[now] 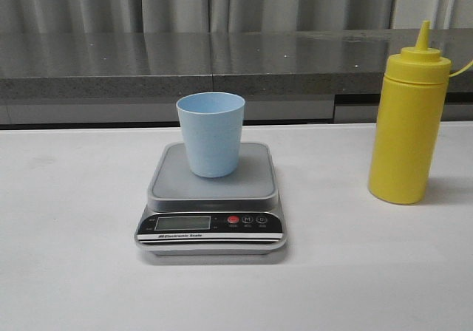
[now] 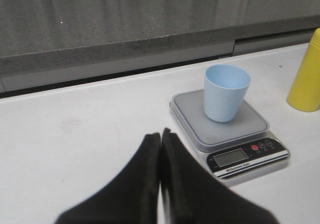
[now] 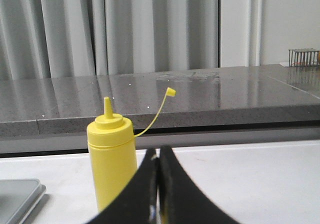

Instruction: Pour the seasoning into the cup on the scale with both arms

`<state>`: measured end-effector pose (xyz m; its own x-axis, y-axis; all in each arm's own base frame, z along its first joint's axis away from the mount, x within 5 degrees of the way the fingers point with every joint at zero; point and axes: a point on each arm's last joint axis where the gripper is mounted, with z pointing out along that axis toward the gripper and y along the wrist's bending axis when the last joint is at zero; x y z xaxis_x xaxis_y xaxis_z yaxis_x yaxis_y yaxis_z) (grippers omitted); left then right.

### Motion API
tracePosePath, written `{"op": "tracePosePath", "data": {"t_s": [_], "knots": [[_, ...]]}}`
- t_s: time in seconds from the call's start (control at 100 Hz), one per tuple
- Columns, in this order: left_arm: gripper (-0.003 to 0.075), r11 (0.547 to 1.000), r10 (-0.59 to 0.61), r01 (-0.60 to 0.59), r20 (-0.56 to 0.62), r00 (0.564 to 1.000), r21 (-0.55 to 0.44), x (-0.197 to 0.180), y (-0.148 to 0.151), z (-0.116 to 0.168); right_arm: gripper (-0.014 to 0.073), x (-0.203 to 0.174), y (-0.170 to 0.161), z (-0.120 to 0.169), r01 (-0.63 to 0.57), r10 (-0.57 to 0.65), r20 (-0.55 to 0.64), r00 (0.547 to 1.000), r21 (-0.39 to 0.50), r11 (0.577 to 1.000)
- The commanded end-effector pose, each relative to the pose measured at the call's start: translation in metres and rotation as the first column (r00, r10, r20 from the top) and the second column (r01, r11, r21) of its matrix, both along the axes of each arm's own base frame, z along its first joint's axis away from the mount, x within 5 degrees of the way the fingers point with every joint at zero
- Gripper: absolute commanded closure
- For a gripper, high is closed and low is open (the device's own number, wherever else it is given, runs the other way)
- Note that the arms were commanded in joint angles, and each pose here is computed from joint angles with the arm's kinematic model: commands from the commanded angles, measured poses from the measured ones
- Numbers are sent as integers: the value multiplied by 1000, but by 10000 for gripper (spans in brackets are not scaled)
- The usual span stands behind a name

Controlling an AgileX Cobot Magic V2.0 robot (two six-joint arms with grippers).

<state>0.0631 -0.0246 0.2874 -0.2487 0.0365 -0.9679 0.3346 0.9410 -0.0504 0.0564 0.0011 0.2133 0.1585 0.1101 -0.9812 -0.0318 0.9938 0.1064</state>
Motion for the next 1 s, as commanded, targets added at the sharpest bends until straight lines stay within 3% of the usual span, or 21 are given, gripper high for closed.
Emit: {"op": "tracePosePath", "data": {"t_s": [0.0, 0.99], "knots": [[741, 999, 12, -8, 76, 997, -48, 1, 0, 14, 656, -5, 0, 10, 16, -15, 81, 997, -16, 1000], [741, 999, 12, -8, 76, 997, -48, 1, 0, 14, 656, -4, -1, 9, 21, -20, 62, 998, -17, 1000]]}}
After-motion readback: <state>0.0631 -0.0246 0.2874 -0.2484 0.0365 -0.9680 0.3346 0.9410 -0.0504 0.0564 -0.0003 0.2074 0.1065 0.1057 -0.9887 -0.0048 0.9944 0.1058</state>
